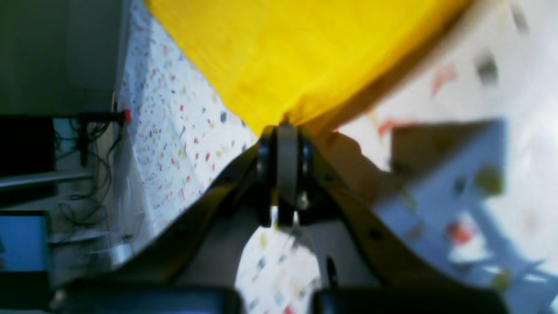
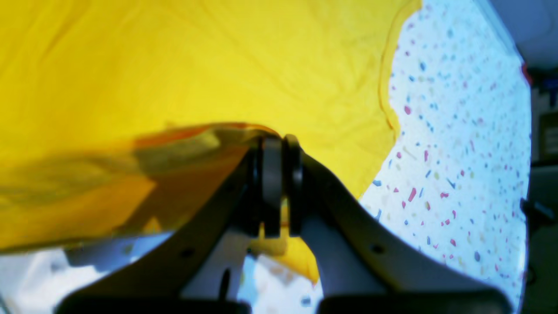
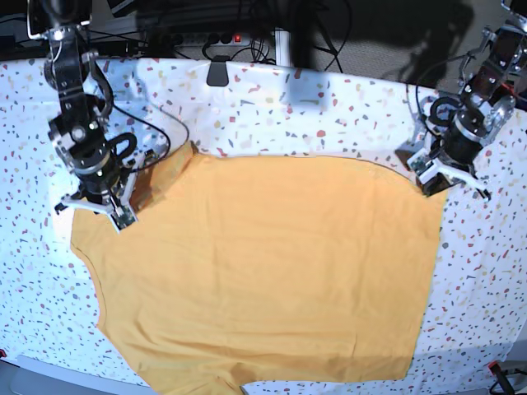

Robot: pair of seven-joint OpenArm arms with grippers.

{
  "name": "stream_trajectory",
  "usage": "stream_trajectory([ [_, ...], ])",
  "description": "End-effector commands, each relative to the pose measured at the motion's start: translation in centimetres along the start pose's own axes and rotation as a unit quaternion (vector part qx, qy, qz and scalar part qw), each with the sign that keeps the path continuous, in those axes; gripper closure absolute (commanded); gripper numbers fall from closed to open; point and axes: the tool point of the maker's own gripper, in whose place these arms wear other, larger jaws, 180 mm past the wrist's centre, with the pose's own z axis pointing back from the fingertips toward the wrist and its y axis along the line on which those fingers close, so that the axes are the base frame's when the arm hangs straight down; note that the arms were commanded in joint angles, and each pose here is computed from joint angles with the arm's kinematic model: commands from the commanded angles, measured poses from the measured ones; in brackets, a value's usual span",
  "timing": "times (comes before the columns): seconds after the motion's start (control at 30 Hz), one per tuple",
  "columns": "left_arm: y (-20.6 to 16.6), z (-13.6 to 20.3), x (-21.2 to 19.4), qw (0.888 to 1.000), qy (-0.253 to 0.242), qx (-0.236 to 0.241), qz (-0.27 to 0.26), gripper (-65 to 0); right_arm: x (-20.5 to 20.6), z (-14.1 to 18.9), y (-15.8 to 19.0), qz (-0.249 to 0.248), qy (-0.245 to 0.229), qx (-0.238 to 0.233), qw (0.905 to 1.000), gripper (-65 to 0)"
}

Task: Fold the T-shirt properly
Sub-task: 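Lift the shoulder edges and pull them toward the hem with both grippers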

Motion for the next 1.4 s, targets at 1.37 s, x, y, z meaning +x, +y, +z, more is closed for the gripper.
stream_trajectory([
  [1.37,12.2,-14.8,3.2,0.966,-0.054,0.108,0.227,0.0,15.8,-12.6,-13.1,-0.14,-0.073,-0.031,0.987,0.0],
])
